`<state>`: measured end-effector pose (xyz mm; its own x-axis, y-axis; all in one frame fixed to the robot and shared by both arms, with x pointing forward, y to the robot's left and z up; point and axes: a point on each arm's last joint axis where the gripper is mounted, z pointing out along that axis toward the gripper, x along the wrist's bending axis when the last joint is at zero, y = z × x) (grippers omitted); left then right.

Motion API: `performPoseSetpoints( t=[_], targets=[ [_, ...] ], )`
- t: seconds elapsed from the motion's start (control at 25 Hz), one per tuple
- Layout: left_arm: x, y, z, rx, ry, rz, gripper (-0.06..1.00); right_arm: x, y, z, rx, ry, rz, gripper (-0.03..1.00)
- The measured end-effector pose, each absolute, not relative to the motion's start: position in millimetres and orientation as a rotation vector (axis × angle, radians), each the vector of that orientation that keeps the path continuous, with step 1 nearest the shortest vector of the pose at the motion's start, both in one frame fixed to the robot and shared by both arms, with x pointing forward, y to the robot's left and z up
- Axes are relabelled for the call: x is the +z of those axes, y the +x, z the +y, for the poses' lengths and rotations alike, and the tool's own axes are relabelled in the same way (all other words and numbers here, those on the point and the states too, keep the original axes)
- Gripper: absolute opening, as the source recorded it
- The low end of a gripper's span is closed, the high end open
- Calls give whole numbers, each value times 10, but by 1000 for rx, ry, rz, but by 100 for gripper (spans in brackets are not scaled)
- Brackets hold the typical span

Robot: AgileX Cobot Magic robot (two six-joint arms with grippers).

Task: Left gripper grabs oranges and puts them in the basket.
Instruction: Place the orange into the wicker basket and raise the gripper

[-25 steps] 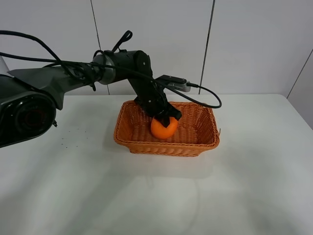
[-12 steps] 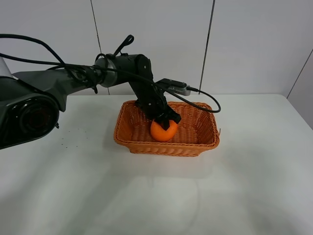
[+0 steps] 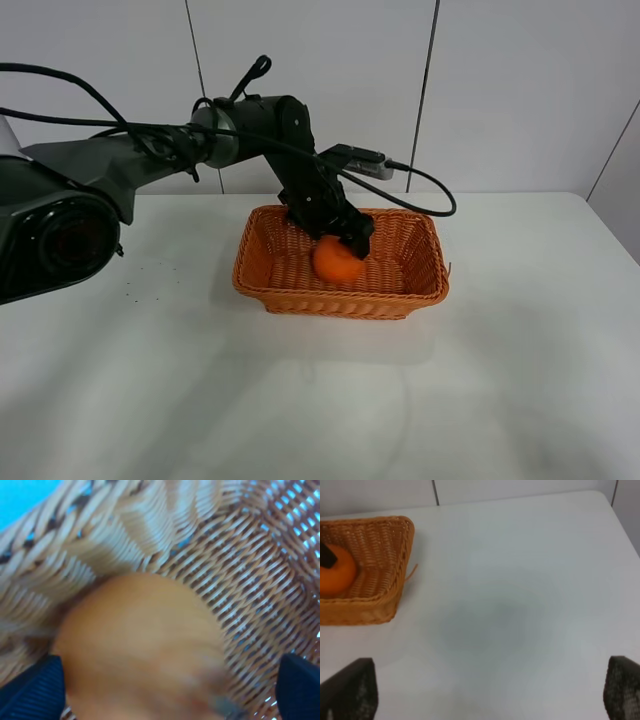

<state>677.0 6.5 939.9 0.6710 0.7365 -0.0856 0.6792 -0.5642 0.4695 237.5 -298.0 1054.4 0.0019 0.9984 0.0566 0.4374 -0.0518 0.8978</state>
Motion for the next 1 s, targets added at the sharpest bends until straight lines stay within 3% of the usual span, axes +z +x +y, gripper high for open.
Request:
performPoseSetpoints(
  t=[0.4, 1.0],
  targets=[
    [9501, 6737, 105, 176, 2457, 1088, 96, 10544, 2375, -2980, 1010, 1575, 1517, 69],
    [10667, 6723, 703, 422, 2303, 1179, 96, 10544, 2375, -2980, 1010, 1575, 1517, 69]
  ],
)
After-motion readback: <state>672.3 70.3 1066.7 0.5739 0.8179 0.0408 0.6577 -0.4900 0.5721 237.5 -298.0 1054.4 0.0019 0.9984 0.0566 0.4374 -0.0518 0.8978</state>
